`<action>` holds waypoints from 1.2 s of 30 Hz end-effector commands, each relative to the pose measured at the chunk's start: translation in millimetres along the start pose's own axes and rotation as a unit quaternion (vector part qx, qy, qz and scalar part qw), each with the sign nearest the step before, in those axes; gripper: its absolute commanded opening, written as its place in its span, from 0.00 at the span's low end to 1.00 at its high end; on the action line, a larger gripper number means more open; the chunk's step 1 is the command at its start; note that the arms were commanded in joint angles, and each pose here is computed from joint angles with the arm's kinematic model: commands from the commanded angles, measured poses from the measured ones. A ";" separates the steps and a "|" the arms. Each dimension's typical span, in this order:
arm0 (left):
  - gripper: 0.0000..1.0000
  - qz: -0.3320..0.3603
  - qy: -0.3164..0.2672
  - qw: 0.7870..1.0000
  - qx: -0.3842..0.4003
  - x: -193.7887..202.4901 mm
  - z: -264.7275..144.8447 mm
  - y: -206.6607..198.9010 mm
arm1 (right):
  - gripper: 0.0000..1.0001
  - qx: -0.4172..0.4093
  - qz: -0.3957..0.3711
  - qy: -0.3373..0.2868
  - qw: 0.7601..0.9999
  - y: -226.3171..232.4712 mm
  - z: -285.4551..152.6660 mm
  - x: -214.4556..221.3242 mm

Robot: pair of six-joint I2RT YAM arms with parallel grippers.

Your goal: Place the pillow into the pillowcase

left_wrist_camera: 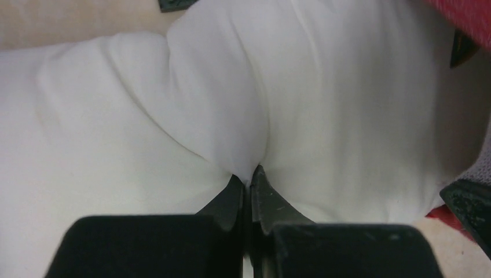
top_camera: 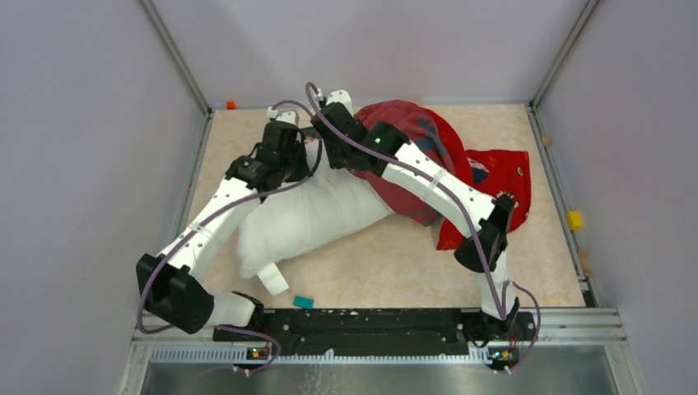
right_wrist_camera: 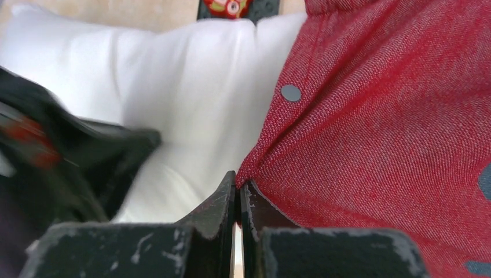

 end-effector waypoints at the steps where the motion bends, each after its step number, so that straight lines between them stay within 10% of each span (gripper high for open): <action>1: 0.00 -0.047 -0.044 0.998 0.007 -25.0 -19.7 25.2 | 0.03 -0.068 0.045 -0.032 0.996 11.4 -28.0 -14.3; 5: 0.00 -0.060 -0.037 0.997 -0.024 -18.5 -18.4 52.7 | 0.61 -0.029 0.029 -0.029 0.999 -15.4 -49.8 -10.0; 8: 0.00 -0.072 -0.032 0.996 -0.038 -17.1 -13.7 69.4 | 0.73 0.022 0.044 -0.040 0.998 -56.8 -71.1 -3.6; 17: 0.00 -0.102 -0.024 0.993 -0.051 -20.7 -2.0 91.4 | 0.75 0.157 0.144 0.008 0.977 -172.1 -91.7 111.5; 31: 0.00 -0.102 -0.014 0.994 -0.028 -11.2 -3.1 88.8 | 0.74 0.246 0.195 0.100 0.944 -199.8 -27.0 253.8; 34: 0.00 -0.102 -0.007 0.995 -0.018 -9.0 -3.8 86.0 | 0.61 0.254 0.201 0.083 0.942 -212.4 -17.4 250.0; 36: 0.00 -0.098 -0.001 0.995 -0.006 -6.8 -3.4 83.2 | 0.34 0.272 0.197 0.077 0.939 -221.1 -19.5 239.1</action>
Point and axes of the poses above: each gripper's point midway between its finger pads, its own z axis out along the fingers, its own y axis along the line the jaws close on, x = y × z, the point moved 4 cm from there along -z, back along the fingers, and after that the axes turned 2 degrees about -z, right-handed, at the moved point
